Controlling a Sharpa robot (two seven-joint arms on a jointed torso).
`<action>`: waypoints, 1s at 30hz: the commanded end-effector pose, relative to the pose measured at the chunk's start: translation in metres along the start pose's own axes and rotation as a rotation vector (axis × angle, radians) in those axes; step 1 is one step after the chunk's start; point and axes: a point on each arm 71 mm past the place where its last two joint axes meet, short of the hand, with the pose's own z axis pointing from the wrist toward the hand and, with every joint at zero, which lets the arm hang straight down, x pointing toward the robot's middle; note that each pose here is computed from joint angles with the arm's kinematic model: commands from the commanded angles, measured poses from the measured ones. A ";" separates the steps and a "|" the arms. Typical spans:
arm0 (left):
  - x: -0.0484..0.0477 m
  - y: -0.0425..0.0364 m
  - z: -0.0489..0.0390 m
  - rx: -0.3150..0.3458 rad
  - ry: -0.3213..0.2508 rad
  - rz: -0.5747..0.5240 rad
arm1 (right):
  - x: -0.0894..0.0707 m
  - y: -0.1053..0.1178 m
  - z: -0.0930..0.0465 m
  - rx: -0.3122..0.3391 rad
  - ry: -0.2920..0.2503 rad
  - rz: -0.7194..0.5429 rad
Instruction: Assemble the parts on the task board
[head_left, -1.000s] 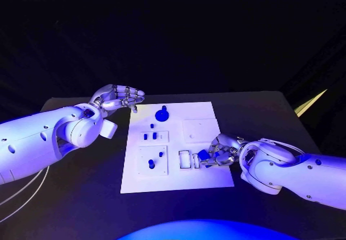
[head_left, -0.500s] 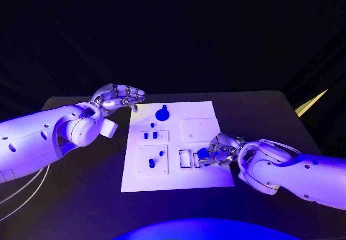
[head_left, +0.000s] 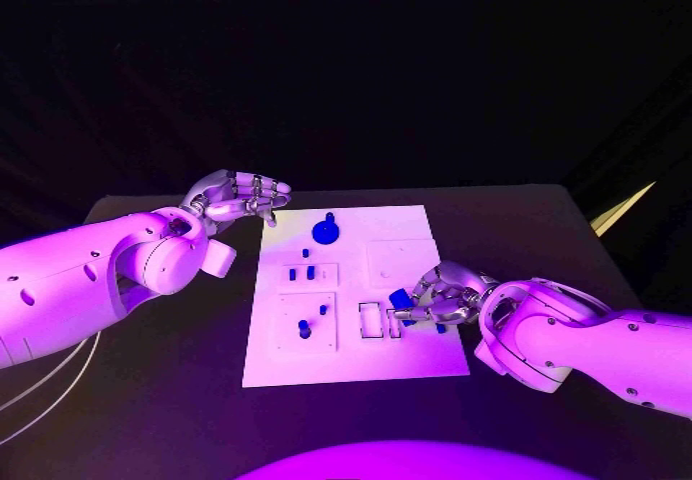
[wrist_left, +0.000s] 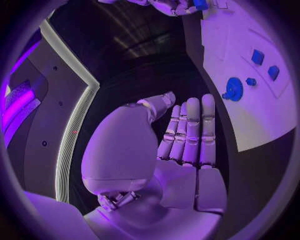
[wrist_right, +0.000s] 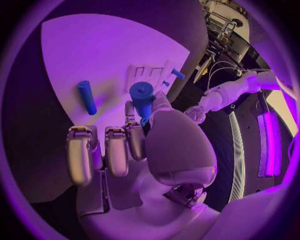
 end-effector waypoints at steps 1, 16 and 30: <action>0.0020 -0.0005 0.0009 0.003 0.006 -0.001 | 0.001 0.004 -0.001 -0.007 0.022 0.008; 0.0030 -0.0007 0.0010 0.003 0.010 -0.003 | 0.015 0.022 0.011 -0.018 0.100 -0.002; 0.0034 -0.0008 0.0009 0.003 0.012 -0.003 | 0.022 0.030 0.021 -0.018 0.122 -0.036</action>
